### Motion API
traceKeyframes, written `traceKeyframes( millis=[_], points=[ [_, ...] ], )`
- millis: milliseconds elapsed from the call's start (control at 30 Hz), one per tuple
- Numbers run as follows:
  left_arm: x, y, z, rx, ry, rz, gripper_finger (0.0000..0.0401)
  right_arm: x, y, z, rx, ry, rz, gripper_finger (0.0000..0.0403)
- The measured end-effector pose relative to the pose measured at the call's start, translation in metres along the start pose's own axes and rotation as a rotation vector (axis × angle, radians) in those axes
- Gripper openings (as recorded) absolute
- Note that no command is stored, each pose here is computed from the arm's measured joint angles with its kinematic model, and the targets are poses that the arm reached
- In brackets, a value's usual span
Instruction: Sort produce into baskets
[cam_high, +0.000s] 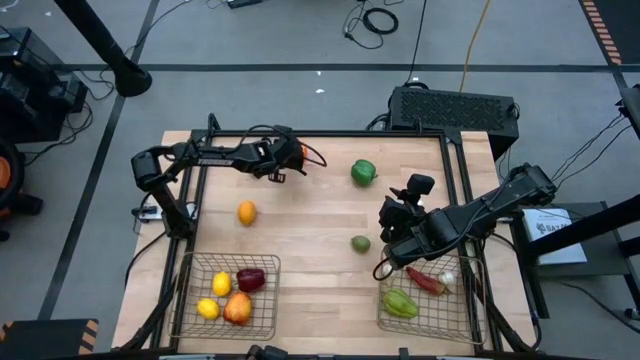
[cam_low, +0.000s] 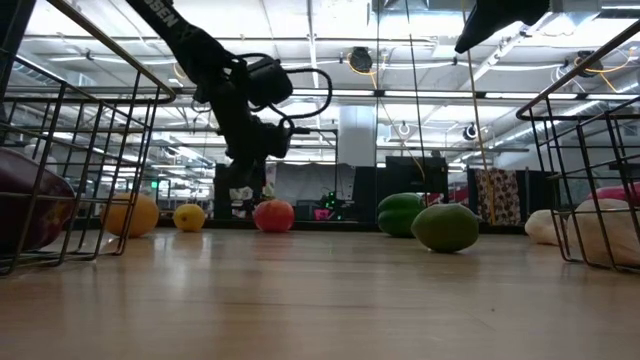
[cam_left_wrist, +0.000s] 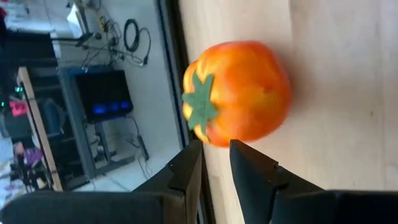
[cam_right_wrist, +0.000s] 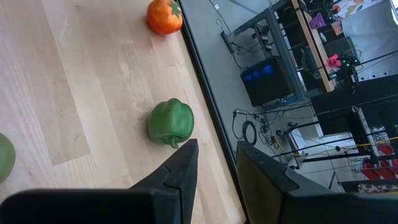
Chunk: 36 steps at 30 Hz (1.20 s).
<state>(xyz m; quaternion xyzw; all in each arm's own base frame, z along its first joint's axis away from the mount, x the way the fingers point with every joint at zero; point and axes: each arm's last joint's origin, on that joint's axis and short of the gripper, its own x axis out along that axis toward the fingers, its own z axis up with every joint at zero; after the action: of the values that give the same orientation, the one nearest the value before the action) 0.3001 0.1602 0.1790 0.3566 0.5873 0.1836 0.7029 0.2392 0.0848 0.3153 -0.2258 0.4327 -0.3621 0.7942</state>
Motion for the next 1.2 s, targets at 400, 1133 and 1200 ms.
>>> traceKeyframes(
  millis=[400, 1133, 1200],
  points=[
    [0.0059, 0.0034, 0.0007, -0.023, 0.001, 0.041, 0.0093, 0.0, 0.0003, 0.0005, -0.003, -0.004, 0.001, 0.0102],
    [0.0018, 0.0015, 0.0057, -0.183, 0.023, 0.095, 0.0093, 0.0, 0.0005, 0.0008, -0.006, -0.007, 0.001, 0.0102],
    [0.0019, 0.0015, 0.0059, -0.206, 0.014, 0.089, 0.0096, 0.0, 0.0005, 0.0008, -0.006, -0.007, 0.001, 0.0102]
  ],
)
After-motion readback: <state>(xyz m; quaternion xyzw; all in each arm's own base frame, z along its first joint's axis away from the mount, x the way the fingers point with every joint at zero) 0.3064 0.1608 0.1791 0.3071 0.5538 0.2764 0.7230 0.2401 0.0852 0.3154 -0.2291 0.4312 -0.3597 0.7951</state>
